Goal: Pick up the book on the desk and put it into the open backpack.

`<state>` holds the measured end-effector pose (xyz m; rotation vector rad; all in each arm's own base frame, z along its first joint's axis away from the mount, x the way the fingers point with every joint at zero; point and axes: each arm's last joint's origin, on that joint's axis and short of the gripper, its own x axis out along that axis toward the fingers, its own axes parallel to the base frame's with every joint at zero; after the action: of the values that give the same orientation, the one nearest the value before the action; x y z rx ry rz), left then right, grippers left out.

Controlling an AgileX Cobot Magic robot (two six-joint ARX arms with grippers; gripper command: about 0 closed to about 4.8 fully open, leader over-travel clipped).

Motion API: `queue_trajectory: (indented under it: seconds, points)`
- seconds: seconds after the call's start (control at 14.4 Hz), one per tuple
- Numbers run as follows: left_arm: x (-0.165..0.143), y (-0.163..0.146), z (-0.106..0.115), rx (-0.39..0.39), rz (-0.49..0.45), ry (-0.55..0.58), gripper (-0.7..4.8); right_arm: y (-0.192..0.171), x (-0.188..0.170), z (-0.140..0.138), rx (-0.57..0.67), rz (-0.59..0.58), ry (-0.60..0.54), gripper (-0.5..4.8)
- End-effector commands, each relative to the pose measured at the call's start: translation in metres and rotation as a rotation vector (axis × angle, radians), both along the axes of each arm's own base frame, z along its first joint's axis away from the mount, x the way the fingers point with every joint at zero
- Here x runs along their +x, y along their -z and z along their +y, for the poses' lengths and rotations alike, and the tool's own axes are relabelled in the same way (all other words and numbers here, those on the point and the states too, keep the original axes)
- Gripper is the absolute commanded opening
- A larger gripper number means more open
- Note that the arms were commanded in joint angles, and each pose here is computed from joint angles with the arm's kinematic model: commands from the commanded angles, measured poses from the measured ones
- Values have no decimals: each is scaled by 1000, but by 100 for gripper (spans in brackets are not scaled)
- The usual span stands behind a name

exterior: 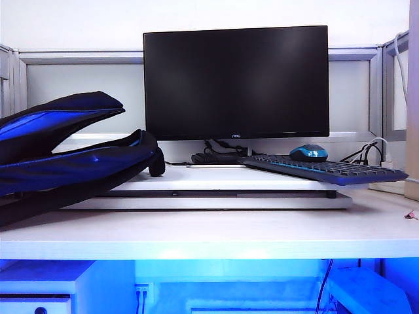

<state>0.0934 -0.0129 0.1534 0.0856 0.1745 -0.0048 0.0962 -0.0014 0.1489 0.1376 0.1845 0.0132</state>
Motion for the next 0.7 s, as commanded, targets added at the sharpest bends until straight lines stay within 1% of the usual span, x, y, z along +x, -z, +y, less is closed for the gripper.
queue_trajectory:
  seconds: [0.07,0.7]
  points:
    - [0,3,1,8,12,-20,-6,1,0,0,0,6,-10,-6]
    - [0,3,1,0,11,-13,-6,0,0,0,2,1,-10,-5]
